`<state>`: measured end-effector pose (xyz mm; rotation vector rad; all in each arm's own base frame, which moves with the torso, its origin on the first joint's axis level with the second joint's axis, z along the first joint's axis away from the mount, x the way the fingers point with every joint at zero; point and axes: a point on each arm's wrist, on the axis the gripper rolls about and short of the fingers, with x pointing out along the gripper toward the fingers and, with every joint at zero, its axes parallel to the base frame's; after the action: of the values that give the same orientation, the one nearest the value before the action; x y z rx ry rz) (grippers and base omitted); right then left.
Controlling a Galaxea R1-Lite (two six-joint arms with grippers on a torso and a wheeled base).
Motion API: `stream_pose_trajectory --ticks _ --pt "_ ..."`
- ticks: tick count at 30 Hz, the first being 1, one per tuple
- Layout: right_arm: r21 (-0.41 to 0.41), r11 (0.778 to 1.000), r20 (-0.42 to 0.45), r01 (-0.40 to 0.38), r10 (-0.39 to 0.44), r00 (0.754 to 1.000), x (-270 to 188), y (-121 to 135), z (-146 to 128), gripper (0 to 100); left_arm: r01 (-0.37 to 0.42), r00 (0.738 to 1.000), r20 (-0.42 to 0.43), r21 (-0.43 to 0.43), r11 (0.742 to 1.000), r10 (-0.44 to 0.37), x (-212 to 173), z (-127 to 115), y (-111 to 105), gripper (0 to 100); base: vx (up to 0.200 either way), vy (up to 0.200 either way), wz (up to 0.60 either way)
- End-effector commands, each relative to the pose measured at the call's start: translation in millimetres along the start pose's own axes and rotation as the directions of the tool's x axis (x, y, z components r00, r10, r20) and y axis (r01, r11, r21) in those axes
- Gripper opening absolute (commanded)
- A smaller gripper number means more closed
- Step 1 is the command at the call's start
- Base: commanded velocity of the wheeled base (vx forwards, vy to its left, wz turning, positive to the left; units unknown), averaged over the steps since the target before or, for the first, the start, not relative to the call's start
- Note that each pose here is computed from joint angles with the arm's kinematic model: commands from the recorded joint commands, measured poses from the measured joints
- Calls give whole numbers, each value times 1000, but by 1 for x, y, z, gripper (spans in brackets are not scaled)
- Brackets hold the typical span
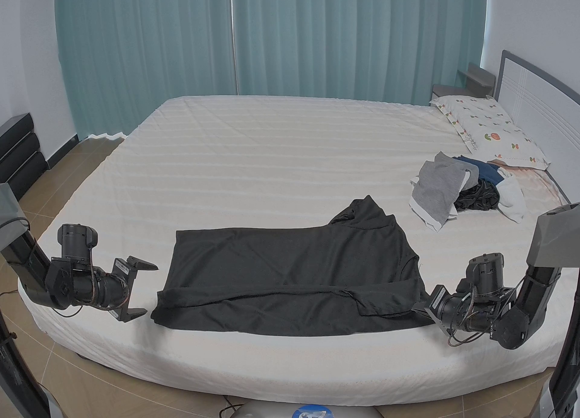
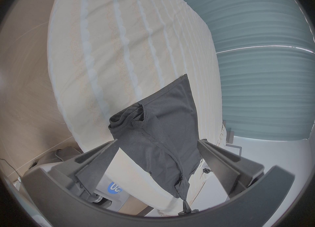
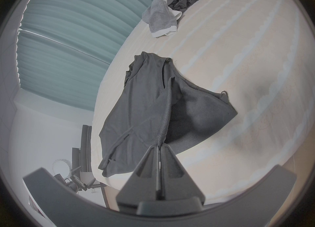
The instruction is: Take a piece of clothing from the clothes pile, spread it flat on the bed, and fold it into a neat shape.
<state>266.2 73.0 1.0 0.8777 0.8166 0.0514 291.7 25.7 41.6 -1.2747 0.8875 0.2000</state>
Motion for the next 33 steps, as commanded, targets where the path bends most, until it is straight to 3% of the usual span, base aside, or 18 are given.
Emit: stream_pose_trajectory --ticks 1,16,24,25,33 --pt "5 1000 21 -13 13 1000 -8 2 5 0 -1 1000 0 -1 1000 1 1 0 0 100 0 0 0" --pt "31 997 -25 65 -64 998 -18 -2 8 0 0 1000 0 0 1000 0 1 1 0 100 0 0 0" --pt "-31 991 -66 128 -130 989 -6 -17 2 0 0 1000 0 0 1000 0 1 1 0 100 0 0 0" --pt "-40 990 -68 134 -136 988 -4 -19 2 100 -1 1000 0 -1 1000 1 1 1 0 100 0 0 0" --pt "-72 989 -46 129 -133 990 1 -21 5 100 -1 1000 0 -3 1000 1 2 1 0 100 0 0 0"
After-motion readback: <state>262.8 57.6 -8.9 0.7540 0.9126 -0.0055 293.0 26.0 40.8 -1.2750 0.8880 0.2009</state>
